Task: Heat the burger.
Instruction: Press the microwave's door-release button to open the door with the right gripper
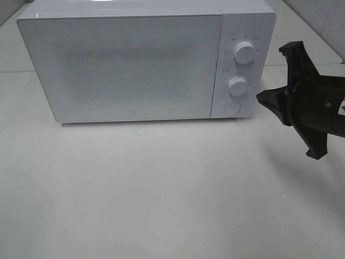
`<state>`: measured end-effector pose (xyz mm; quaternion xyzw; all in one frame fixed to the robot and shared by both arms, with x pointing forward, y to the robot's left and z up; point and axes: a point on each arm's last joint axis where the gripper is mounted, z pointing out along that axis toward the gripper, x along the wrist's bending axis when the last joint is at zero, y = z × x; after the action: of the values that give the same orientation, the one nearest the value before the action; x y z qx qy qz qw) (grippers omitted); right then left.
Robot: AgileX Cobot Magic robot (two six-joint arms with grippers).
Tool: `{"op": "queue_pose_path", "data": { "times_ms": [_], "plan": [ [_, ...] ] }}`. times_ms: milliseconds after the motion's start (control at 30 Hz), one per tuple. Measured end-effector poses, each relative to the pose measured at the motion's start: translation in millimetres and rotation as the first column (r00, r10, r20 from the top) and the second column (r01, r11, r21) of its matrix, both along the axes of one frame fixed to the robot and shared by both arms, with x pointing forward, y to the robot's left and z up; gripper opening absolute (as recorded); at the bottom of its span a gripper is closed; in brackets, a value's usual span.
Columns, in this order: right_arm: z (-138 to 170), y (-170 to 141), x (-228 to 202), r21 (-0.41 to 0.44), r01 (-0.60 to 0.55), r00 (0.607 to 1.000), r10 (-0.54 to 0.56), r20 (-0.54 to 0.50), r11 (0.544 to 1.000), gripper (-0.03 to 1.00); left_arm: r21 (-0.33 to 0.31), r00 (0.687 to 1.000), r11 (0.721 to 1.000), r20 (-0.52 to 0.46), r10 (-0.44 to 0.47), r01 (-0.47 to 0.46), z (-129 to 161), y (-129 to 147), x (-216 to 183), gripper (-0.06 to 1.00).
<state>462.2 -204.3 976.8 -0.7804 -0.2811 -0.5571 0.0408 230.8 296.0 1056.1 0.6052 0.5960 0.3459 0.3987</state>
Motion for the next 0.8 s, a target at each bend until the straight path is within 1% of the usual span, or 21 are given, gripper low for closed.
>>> {"op": "queue_pose_path", "data": {
  "times_ms": [200,267,367,400,467,533,567,633,800],
  "plan": [
    [-10,13,0,0.035,-0.007,1.0,0.008,-0.03,0.999,0.0,0.0,1.0,1.0,0.0,0.0,0.0,0,0,0,0.88],
    [-18,22,1,0.082,0.012,0.999,-0.008,-0.051,0.997,0.0,0.0,1.0,1.0,0.0,0.0,0.0,0,0,0,0.88],
    [-19,25,1,0.097,0.019,0.999,-0.014,-0.053,0.995,0.0,0.0,1.0,1.0,0.0,0.0,0.0,0,0,0,0.88],
    [-22,30,1,0.124,0.031,0.998,-0.025,-0.054,0.992,0.0,0.0,1.0,1.0,0.0,0.0,0.0,0,0,0,0.88],
    [-24,32,1,0.133,0.038,0.998,-0.031,-0.055,0.99,0.0,0.0,1.0,1.0,0.0,0.0,0.0,0,0,0,0.88],
    [-29,37,2,0.166,0.065,0.997,-0.057,-0.056,0.984,0.0,0.0,1.0,1.0,0.0,0.0,0.0,0,0,0,0.88],
    [-29,37,2,0.166,0.065,0.997,-0.057,-0.056,0.984,0.0,0.0,1.0,1.0,0.0,0.0,0.0,0,0,0,0.88],
    [-39,41,2,0.181,0.11,0.992,-0.096,-0.086,0.977,0.0,0.0,1.0,1.0,0.0,0.0,0.0,0,0,0,0.88],
    [-50,41,5,0.179,0.155,0.985,-0.137,-0.107,0.972,0.0,0.0,1.0,1.0,0.0,0.0,0.0,0,0,0,0.88]
  ]
}}
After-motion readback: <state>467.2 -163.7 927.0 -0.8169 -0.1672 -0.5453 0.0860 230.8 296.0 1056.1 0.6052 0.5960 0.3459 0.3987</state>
